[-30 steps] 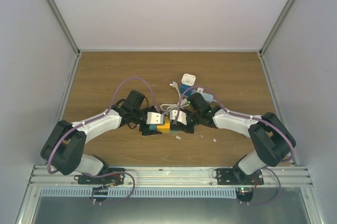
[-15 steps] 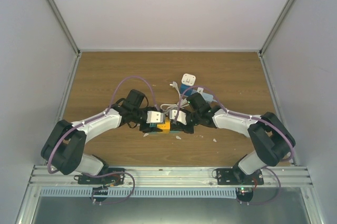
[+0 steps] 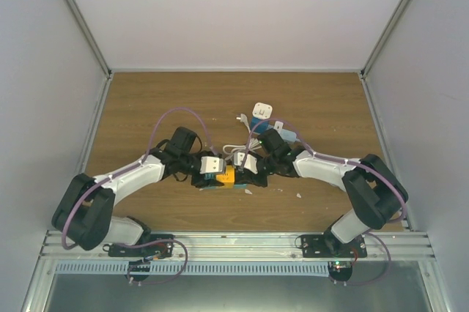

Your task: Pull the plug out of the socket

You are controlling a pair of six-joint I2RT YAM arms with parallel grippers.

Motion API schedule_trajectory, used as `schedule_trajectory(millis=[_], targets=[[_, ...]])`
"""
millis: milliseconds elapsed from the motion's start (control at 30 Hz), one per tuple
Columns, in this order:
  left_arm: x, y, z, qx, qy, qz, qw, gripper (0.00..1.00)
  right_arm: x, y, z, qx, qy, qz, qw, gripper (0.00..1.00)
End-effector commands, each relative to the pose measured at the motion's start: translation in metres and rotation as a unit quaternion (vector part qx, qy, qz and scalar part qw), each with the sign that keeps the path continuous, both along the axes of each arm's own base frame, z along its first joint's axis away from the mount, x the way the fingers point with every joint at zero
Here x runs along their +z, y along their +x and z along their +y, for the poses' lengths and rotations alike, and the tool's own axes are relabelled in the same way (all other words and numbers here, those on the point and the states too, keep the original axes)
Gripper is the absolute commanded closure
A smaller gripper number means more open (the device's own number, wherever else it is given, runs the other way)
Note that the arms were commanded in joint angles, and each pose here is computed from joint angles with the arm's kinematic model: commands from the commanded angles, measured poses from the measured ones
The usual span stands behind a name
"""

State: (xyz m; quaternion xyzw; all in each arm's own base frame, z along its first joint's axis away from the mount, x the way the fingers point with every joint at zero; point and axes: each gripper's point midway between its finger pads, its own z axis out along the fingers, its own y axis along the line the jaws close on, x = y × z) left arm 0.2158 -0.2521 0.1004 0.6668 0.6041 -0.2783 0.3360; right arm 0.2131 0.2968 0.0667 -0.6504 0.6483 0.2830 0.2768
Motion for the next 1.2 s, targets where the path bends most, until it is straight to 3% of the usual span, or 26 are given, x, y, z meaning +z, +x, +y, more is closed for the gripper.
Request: schedule_trajectory(millis=[0, 100, 300, 467, 600, 833, 1100, 1167], targets=[[0.042, -0.012, -0.016, -0.043, -0.089, -0.055, 0.994, 0.71, -0.031, -0.004, -0.016, -0.031, -0.064, 0.031, 0.997, 0.99], [0.036, -0.014, -0.013, -0.042, -0.08, -0.045, 0.995, 0.69, -0.033, -0.002, -0.018, -0.038, -0.07, 0.028, 0.996, 0.99], [0.022, -0.011, -0.008, -0.021, -0.05, -0.036, 0.998, 0.31, -0.031, -0.001, -0.018, -0.041, -0.068, 0.026, 0.997, 0.99], [0.01, -0.008, -0.008, -0.003, -0.023, -0.037, 0.999, 0.16, -0.03, -0.001, -0.016, -0.041, -0.063, 0.026, 0.997, 0.99], [-0.002, -0.01, -0.012, 0.005, -0.004, -0.034, 0.999, 0.15, -0.026, 0.0, -0.014, -0.043, -0.057, 0.022, 0.997, 0.99], [-0.009, -0.004, -0.011, 0.026, 0.012, -0.042, 0.999, 0.23, -0.026, 0.002, -0.016, -0.045, -0.062, 0.014, 0.997, 1.0], [-0.015, -0.005, -0.007, 0.041, 0.024, -0.027, 0.999, 0.18, -0.027, 0.003, -0.019, -0.05, -0.068, 0.004, 0.996, 0.99], [-0.016, -0.005, -0.007, 0.046, 0.023, -0.024, 0.998, 0.2, -0.027, 0.003, -0.02, -0.053, -0.067, 0.005, 0.996, 0.99]])
